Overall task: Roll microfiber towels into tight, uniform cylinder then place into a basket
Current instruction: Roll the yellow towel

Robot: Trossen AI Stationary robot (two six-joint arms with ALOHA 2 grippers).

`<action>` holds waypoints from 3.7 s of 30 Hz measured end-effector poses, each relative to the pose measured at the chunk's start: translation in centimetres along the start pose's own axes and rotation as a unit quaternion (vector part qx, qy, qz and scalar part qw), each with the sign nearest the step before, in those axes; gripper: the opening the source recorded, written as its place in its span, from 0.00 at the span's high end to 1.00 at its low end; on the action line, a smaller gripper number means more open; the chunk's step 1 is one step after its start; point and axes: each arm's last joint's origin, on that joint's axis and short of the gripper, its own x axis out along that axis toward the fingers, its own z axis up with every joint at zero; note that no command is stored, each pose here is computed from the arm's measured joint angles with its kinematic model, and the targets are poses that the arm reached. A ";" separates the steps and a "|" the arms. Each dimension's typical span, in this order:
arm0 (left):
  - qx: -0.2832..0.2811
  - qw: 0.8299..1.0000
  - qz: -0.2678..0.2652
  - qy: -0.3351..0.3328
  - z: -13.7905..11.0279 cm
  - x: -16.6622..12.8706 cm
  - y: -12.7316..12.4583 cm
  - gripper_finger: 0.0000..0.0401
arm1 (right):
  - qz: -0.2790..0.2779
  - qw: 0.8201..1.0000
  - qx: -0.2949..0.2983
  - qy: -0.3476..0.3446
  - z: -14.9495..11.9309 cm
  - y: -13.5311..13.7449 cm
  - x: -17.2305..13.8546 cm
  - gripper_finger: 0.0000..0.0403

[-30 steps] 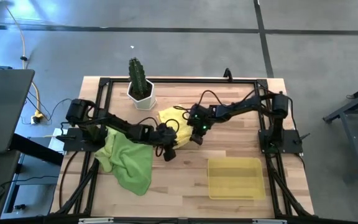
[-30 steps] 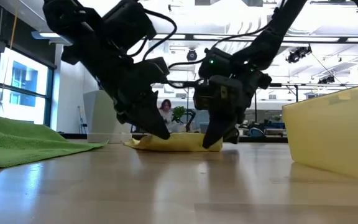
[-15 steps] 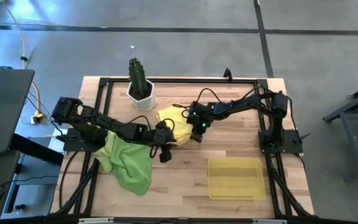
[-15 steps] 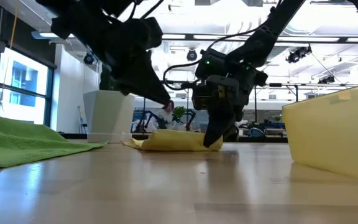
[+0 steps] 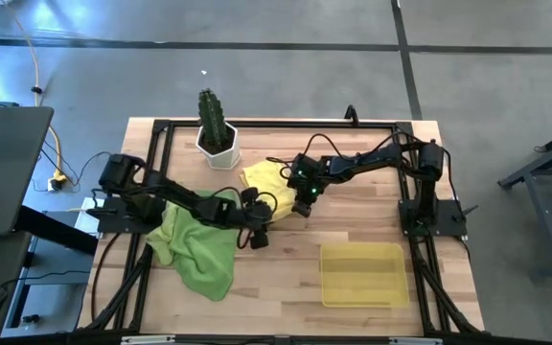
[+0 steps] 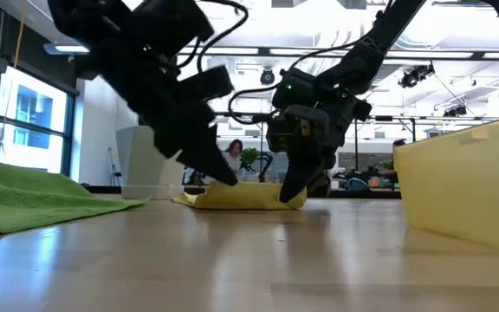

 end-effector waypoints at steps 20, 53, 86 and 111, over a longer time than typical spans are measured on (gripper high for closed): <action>-0.104 0.993 -0.037 0.049 -1.8 1.6 -0.2 0.97 | 0.000 0.997 -0.074 0.000 0.0 0.2 -0.3 0.93; -0.326 0.924 -0.196 0.031 -3.7 2.1 2.0 1.00 | -0.060 0.841 -0.537 -0.008 -3.0 6.1 -2.1 0.72; -0.336 0.919 -0.207 0.023 -3.2 1.4 2.1 1.00 | -0.115 0.871 -0.476 0.026 -3.3 3.8 1.0 0.52; -0.194 0.954 -0.225 0.051 -2.6 -2.0 2.6 0.65 | -0.082 0.944 -0.317 0.032 -3.5 2.2 1.2 0.99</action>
